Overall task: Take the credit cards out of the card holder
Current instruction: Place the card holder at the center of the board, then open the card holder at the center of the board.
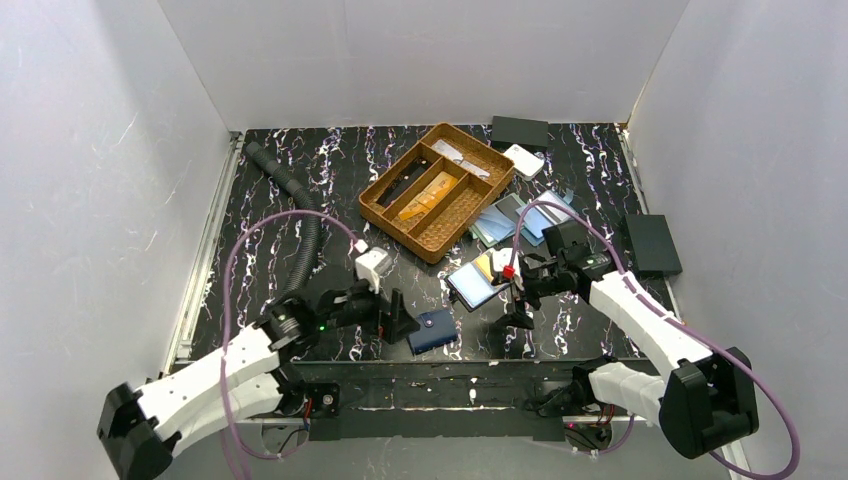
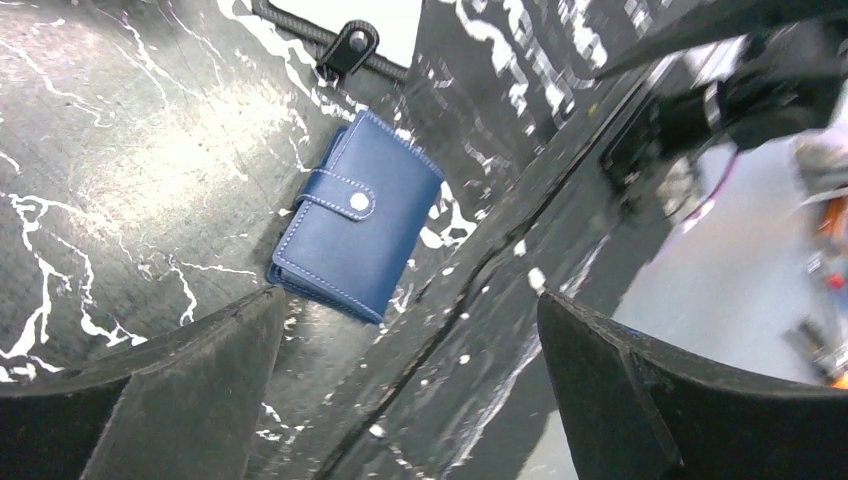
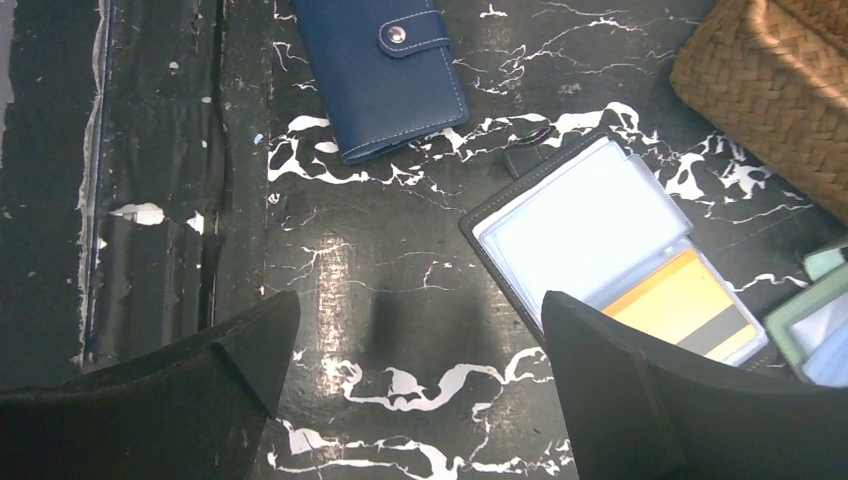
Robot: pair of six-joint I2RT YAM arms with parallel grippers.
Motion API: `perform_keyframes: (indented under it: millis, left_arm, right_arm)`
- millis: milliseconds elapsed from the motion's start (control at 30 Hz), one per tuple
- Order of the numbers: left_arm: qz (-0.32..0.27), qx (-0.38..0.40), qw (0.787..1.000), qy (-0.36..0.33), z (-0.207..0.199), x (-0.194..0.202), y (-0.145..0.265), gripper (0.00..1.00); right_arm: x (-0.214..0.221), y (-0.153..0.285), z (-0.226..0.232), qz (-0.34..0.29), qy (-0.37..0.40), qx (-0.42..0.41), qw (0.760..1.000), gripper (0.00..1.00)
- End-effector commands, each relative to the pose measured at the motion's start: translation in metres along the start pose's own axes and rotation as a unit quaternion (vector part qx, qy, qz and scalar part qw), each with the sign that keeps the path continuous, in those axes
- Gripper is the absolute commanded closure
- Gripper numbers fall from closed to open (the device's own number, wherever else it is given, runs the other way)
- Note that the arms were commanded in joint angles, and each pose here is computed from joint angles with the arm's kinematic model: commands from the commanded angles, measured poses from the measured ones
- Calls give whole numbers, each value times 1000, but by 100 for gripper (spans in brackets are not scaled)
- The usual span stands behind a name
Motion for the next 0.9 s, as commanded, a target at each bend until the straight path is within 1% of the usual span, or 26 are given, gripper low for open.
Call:
perform_keyframes:
  millis: [0, 100, 200, 267, 333, 500, 567, 800, 867]
  left_arm:
    - [53, 27, 989, -136, -1, 0, -24, 6]
    - [91, 6, 972, -216, 6, 0, -44, 10]
    - [112, -18, 941, -319, 17, 7, -62, 10]
    - [106, -27, 924, -366, 22, 6, -71, 11]
    - [96, -27, 913, -395, 22, 6, -78, 11]
    - [110, -32, 905, -411, 24, 11, -89, 17]
    - [115, -39, 905, -408, 27, 13, -92, 19]
    - [147, -60, 912, -379, 38, 27, -105, 31]
    - [144, -79, 913, -373, 41, 26, -107, 34]
  right_arm:
    - [0, -10, -3, -22, 8, 11, 1000, 0]
    - [2, -9, -3, -18, 7, 15, 1000, 0]
    - [4, -9, 0, -19, 5, 15, 1000, 0]
    - [5, -8, 1, -20, 5, 16, 1000, 0]
    - [6, -7, 0, -20, 4, 20, 1000, 0]
    - [6, -2, -2, -20, 2, 30, 999, 0]
    - [6, -1, -2, -20, 3, 31, 999, 0]
    - [6, 1, -1, -22, 1, 32, 999, 0]
    - [7, 1, -1, -21, 0, 31, 999, 0]
Point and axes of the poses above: each gripper's point midway between its finger pads, its own y axis back along the fingers, its own z axis along the line the jaws close on, x = y × z, the point moved 1 cm from there along y, back along the fingers, and after that the axes turned 7 degrees about y, right-handed, at the moved point
